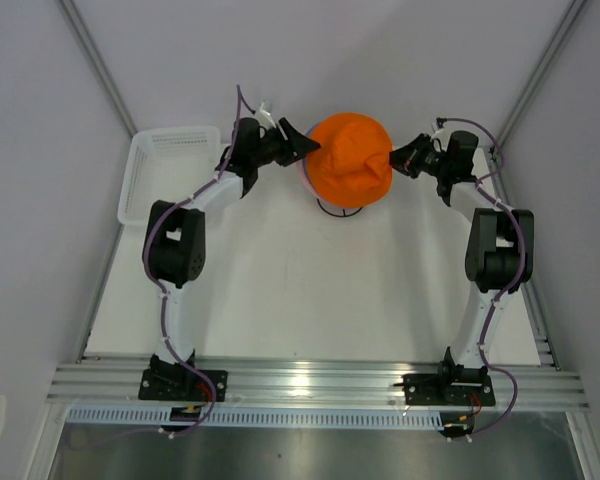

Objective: Stack the hats

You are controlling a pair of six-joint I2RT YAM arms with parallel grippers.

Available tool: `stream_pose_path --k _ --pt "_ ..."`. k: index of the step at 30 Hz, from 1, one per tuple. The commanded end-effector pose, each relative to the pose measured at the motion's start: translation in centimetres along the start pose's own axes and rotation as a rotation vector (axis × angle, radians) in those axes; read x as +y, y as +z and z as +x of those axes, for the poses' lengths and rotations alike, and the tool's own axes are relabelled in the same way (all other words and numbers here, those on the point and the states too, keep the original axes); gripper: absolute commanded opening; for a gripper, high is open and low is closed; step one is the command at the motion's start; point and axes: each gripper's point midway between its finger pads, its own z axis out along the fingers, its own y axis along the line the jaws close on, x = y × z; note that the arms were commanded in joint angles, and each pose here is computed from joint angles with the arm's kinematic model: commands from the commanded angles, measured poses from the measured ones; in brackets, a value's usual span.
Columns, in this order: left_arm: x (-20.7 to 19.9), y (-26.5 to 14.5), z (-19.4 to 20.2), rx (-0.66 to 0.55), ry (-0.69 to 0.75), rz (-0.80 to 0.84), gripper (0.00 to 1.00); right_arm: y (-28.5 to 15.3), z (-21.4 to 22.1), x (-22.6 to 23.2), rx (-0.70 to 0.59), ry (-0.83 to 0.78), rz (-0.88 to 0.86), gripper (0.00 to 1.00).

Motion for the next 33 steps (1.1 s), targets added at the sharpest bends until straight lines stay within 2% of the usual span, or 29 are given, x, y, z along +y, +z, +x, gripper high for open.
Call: stream_pose_path --k 1,3,4,6,7,10,15,18,20,24,27,33 --pt "-3.0 0.0 -1.5 -0.029 0.062 0.098 0.5 0.4 -1.0 0.9 -0.015 -0.054 -0.021 0.0" --pt "-3.2 -0.1 -1.8 -0.041 0.06 0.1 0.42 0.5 -1.0 0.7 -0.016 -0.053 -0.016 0.0" --pt "-3.3 -0.2 -1.9 -0.045 0.041 0.102 0.27 0.5 -0.9 0.5 -0.013 -0.048 -0.009 0.0" --pt "-3.3 -0.3 -2.4 -0.058 0.018 0.106 0.12 0.6 -0.9 -0.1 -0.01 -0.044 0.007 0.0" --pt "-3.3 -0.4 -2.8 -0.069 -0.013 0.1 0.01 0.7 -0.8 -0.4 -0.004 -0.034 0.018 0.0" --pt "-3.4 -0.3 -3.6 -0.092 -0.046 0.076 0.01 0.9 -0.8 -0.9 -0.001 -0.028 0.025 0.0" --pt "-2.0 -0.8 -5.1 -0.14 -0.125 -0.088 0.01 1.2 -0.8 -1.5 0.003 -0.027 0.033 0.0" --pt "-1.3 -1.3 -5.7 -0.159 -0.151 -0.18 0.01 1.4 -0.4 -2.5 0.017 -0.012 0.05 0.09" --pt "0.6 -1.7 -4.8 -0.132 -0.168 -0.274 0.01 1.6 0.0 -3.3 0.025 -0.005 0.058 0.21" --pt "1.2 -1.8 -4.2 -0.125 -0.153 -0.294 0.01 1.8 0.2 -3.7 0.029 -0.004 0.061 0.24" --pt "1.9 -2.0 -3.8 -0.118 -0.139 -0.33 0.01 2.0 0.4 -4.0 0.041 -0.007 0.065 0.31" --pt "3.9 -1.8 -2.7 -0.086 -0.155 -0.389 0.01 2.3 1.1 -5.6 0.057 0.008 0.084 0.29"
